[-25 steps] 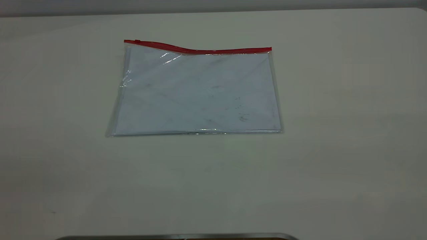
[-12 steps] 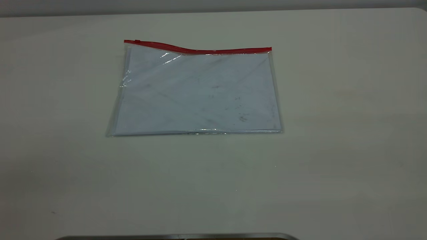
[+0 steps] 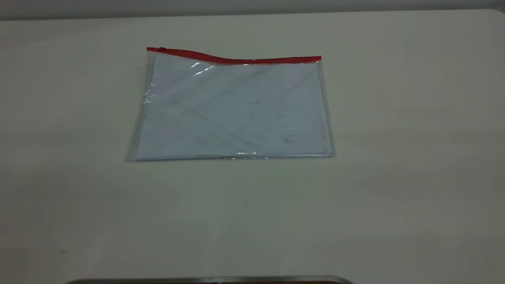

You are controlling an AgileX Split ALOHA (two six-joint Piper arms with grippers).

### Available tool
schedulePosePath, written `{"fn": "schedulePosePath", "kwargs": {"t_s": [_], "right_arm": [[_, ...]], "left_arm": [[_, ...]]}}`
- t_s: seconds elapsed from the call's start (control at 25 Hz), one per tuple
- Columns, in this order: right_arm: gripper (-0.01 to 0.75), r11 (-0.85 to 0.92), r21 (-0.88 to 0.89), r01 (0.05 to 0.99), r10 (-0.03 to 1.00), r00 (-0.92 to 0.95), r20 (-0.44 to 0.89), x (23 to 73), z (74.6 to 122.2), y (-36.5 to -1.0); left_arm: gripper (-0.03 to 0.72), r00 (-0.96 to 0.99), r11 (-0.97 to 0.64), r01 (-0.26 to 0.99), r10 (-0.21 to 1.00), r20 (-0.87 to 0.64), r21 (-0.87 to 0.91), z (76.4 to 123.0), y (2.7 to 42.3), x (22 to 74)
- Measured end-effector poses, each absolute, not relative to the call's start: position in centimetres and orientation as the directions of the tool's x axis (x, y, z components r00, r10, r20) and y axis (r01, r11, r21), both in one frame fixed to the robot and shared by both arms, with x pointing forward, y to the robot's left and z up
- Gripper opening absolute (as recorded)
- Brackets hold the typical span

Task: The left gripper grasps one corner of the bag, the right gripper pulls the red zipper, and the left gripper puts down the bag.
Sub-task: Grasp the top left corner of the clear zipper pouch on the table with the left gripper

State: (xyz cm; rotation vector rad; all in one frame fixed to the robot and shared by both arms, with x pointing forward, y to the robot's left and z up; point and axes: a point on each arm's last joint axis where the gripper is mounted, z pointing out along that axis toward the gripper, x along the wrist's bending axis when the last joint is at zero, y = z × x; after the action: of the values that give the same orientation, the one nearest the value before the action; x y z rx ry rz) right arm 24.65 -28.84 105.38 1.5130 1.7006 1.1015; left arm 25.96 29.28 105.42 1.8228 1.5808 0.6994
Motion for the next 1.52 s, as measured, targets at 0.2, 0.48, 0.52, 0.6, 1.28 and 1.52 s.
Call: {"fn": "schedulePosePath", "kwargs": {"t_s": [0.2, 0.48, 0.52, 0.6, 1.28, 1.52], "right_arm": [[0.369, 0.020, 0.853, 0.522, 0.984, -0.161, 0.076, 31.6, 106.3, -28.2], [0.415, 0.102, 0.768, 0.632, 0.972, -0.228, 0.059, 41.3, 103.0, -26.9], [0.416, 0.115, 0.758, 0.642, 0.968, -0.242, 0.058, 42.7, 102.6, -26.6], [0.416, 0.137, 0.744, 0.654, 0.961, -0.271, 0.062, 45.0, 102.1, -26.2], [0.416, 0.137, 0.658, 0.740, 0.862, -0.417, 0.289, 57.6, 95.5, -22.6], [0.416, 0.106, 0.663, 0.741, 0.841, -0.423, 0.338, 58.8, 94.3, -22.1]], "left_arm": [[0.462, 0.126, -0.072, 0.762, 0.991, -0.038, 0.644, 105.8, 29.0, 34.5], [0.476, 0.181, -0.108, 0.880, 0.977, -0.116, 0.462, 103.5, 27.8, 46.7], [0.480, 0.197, -0.120, 0.891, 0.971, -0.135, 0.438, 102.8, 27.6, 48.5], [0.483, 0.219, -0.130, 0.902, 0.959, -0.177, 0.412, 101.4, 27.1, 51.9], [0.484, 0.300, -0.200, 0.934, 0.890, -0.344, 0.297, 86.9, 25.7, 70.7], [0.484, 0.302, -0.205, 0.936, 0.885, -0.353, 0.286, 82.2, 26.0, 72.5]]}}
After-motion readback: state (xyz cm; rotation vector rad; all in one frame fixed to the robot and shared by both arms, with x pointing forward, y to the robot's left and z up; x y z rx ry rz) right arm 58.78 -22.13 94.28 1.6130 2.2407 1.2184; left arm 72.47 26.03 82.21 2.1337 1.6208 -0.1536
